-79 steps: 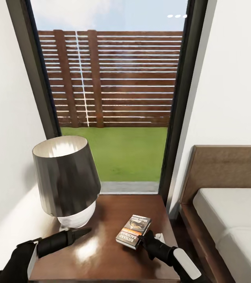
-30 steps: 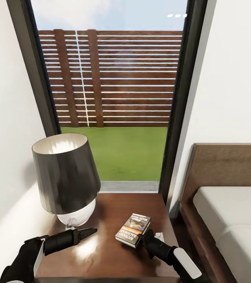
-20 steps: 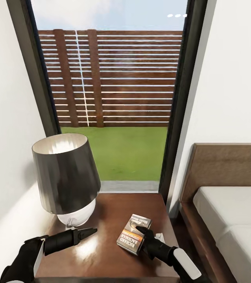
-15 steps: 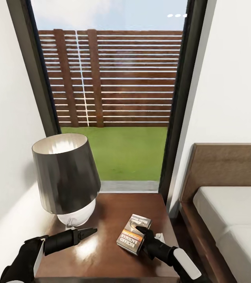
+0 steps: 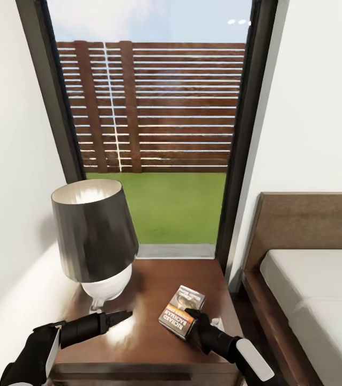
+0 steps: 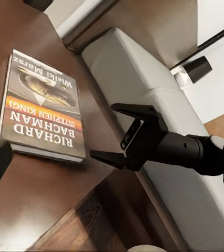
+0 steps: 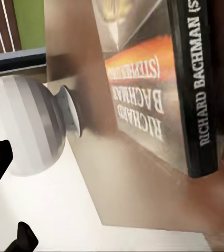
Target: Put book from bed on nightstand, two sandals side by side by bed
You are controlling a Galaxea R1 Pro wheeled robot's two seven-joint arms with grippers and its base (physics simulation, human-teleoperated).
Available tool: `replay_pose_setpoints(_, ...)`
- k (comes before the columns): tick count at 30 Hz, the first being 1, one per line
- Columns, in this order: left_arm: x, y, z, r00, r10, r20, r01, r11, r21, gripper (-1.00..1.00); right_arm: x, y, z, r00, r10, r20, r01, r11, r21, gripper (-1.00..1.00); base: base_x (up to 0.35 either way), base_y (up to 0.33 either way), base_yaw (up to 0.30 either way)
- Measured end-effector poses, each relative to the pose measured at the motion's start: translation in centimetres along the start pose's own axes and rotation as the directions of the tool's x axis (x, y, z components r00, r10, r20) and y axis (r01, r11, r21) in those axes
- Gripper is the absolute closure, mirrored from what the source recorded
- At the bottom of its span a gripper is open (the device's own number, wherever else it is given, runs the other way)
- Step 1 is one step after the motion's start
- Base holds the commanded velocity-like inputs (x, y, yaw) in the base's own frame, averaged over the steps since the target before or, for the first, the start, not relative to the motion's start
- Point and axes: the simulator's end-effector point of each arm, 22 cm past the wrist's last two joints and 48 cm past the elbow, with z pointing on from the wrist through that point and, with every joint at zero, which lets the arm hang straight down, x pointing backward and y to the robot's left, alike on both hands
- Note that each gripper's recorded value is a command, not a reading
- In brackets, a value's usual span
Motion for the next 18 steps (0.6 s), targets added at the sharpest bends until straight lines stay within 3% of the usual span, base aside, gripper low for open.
replay_pose_setpoints(18,-0.01,0.0,-0.01,1.0,0.001,0.0,-0.001,1.0,-0.001,-1.0,0.03,0.06,0.0,1.0,0.0,0.0,0.0,1.0,-0.001,-1.0,-0.022,0.0,0.0)
